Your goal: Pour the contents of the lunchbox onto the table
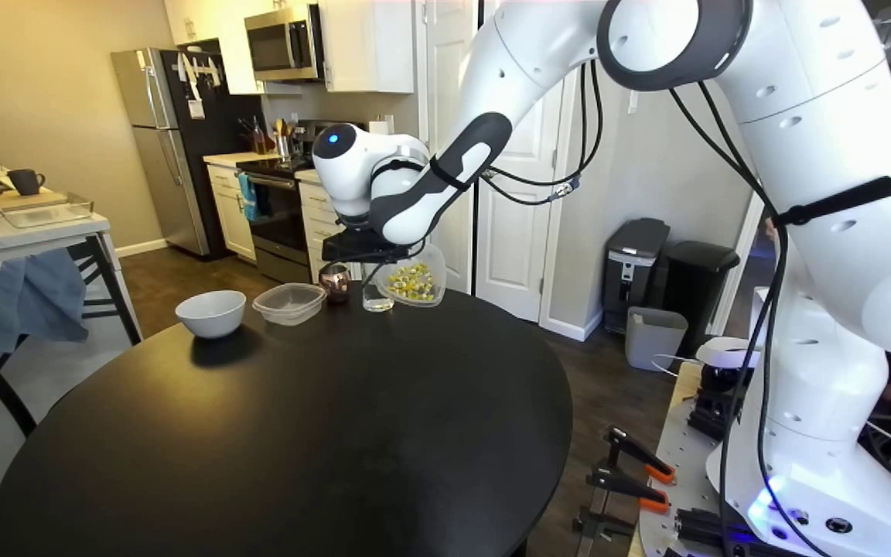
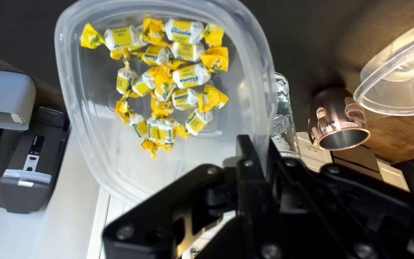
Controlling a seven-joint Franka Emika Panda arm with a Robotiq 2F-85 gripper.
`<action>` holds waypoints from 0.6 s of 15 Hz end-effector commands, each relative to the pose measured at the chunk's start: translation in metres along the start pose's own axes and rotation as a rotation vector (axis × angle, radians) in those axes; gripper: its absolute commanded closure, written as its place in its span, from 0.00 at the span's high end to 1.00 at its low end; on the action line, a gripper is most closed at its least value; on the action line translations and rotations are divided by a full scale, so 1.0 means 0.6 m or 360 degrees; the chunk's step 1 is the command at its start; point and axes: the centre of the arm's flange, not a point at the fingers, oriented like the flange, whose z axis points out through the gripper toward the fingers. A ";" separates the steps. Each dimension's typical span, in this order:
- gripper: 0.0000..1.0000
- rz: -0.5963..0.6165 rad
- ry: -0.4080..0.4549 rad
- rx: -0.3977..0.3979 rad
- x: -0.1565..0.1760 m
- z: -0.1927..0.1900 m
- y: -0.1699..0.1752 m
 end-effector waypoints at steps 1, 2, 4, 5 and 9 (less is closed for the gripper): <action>0.02 0.0152 0.0174 -0.0074 0.025 0.074 -0.037; 0.02 0.0205 0.0247 -0.0068 0.038 0.089 -0.053; 0.02 0.0300 0.0371 -0.0015 0.049 0.096 -0.082; 0.02 0.0344 0.0432 0.0012 0.045 0.095 -0.094; 0.02 0.0449 0.0690 0.0163 0.006 0.070 -0.142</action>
